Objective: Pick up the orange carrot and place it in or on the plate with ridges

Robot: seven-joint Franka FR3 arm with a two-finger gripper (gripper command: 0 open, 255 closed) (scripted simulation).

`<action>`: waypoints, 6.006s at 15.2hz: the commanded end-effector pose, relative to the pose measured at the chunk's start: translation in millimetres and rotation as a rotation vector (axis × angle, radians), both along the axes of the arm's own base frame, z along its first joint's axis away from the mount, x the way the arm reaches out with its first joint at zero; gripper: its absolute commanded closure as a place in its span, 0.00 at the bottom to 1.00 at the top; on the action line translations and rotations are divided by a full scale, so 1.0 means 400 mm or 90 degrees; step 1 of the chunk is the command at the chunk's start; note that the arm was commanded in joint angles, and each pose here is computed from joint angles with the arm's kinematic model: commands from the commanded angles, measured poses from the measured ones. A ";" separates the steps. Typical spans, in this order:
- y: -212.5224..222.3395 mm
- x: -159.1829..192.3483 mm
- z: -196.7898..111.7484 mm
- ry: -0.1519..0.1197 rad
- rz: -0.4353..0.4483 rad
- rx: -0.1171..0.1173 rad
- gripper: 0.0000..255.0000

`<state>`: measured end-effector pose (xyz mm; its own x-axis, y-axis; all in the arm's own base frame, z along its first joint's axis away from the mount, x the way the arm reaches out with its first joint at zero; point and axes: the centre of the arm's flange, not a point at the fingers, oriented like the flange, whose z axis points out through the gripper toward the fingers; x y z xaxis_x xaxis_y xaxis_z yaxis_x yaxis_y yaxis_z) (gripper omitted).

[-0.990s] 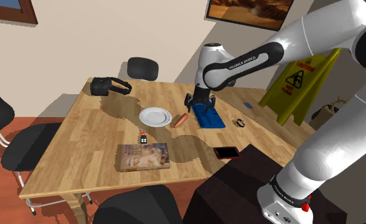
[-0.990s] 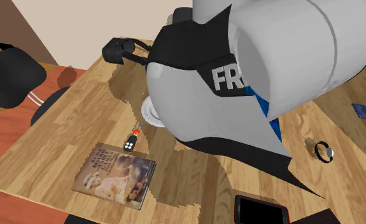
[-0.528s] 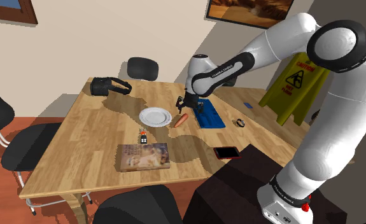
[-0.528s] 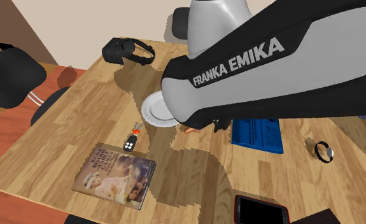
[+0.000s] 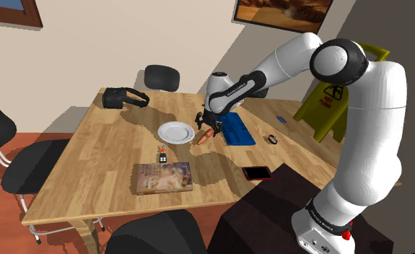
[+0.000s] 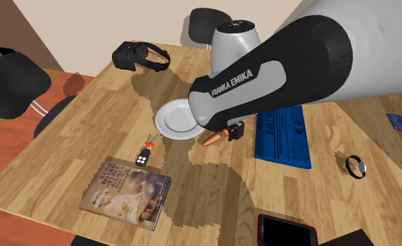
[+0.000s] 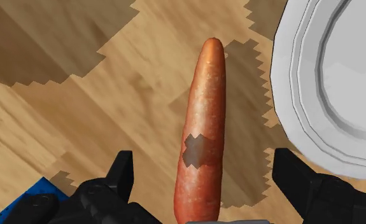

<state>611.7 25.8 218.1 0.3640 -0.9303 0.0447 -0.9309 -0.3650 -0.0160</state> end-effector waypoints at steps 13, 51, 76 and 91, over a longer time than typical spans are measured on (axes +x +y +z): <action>-0.004 0.005 -0.088 -0.001 -0.006 0.000 0.00; 0.256 0.258 0.135 -0.001 -0.006 0.000 1.00; 0.289 0.290 -0.041 -0.001 -0.006 0.000 0.00; 0.292 0.286 0.084 -0.001 -0.006 0.000 0.00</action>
<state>726.0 142.7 251.8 0.3555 -0.9336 0.0448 -0.9341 -0.3565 -0.0177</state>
